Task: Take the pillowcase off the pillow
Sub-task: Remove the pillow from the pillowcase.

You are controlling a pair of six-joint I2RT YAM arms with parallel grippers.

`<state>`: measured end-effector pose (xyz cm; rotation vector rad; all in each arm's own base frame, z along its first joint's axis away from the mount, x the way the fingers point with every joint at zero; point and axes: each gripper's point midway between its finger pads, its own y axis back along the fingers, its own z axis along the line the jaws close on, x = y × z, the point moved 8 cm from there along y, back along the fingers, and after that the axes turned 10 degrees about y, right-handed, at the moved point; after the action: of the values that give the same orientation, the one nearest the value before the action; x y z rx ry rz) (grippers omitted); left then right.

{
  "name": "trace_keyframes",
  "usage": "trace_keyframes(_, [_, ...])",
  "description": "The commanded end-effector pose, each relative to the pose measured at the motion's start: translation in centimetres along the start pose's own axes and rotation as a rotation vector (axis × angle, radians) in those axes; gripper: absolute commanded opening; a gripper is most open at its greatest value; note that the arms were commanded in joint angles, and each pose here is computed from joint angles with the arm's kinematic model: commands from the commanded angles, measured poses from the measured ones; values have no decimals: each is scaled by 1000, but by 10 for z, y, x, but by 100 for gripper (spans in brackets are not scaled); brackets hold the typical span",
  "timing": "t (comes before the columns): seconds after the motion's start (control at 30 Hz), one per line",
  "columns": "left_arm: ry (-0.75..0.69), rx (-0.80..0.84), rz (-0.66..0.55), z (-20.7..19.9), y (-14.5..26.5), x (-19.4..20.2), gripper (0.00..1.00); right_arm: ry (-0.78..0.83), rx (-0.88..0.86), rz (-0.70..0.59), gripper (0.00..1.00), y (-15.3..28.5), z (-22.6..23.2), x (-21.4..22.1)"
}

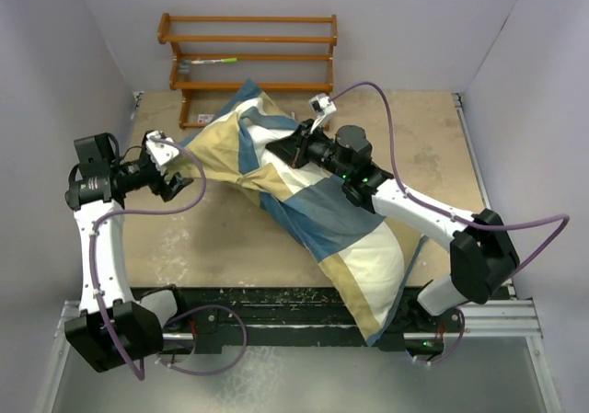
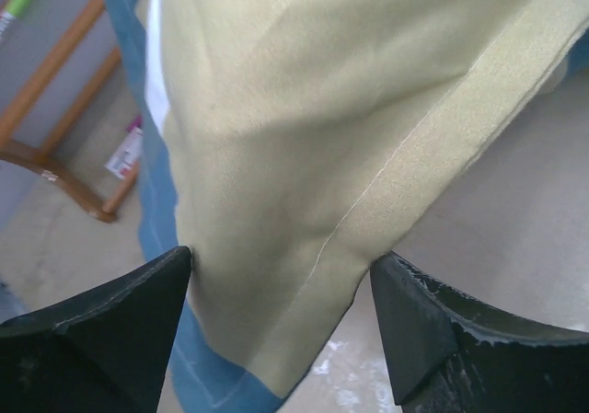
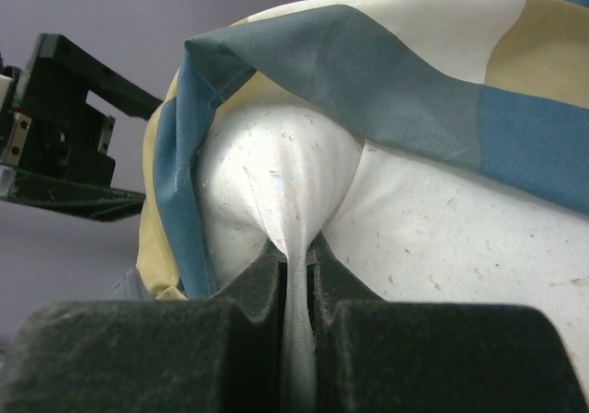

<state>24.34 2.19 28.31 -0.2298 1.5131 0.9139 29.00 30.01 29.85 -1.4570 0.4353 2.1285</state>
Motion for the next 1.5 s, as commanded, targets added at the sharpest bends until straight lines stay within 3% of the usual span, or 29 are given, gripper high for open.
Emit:
trace_keyframes(0.0, [-127,-65,-44,15,2,-14,79,83,-147,-187,0,6,34,-67])
trace_keyframes(0.13, [-162,-82,-41,17,0,-13,69,84,-148,-162,0,10,36,-66])
trace_keyframes(0.23, [-152,-86,15,19,-6,4,54,80,-173,-149,0,13,40,-68])
trace_keyframes(0.3, [-127,-82,42,19,-9,13,40,81,-172,-163,0,14,42,-75])
trace_keyframes(0.37, [-98,-88,43,20,-11,17,10,86,-173,-176,0,13,44,-81])
trace_keyframes(0.4, [-80,-102,31,20,-12,17,1,86,-169,-185,0,13,44,-85])
trace_keyframes(0.43, [-66,-121,19,21,-12,16,0,89,-161,-193,0,13,43,-89])
trace_keyframes(0.6, [100,-212,-42,23,-2,19,0,68,-35,-286,0,28,13,-116])
trace_keyframes(0.7, [210,-193,-10,19,1,40,0,51,30,-370,0,47,-6,-134])
trace_keyframes(1.07, [149,-143,114,-16,3,88,0,-1,51,-575,0,90,-20,-178])
trace_keyframes(1.17, [158,-97,125,-23,2,90,0,19,12,-568,0,88,-16,-182])
trace_keyframes(1.2, [168,-86,104,-24,4,83,4,38,-26,-522,0,82,-11,-177])
trace_keyframes(1.27, [179,-60,21,-23,11,49,30,71,-61,-443,0,70,1,-163])
trace_keyframes(1.37, [178,40,-147,-26,31,-26,57,119,-124,-329,0,60,20,-130])
trace_keyframes(1.47, [167,168,-280,-38,58,-102,74,169,-134,-233,0,62,25,-103])
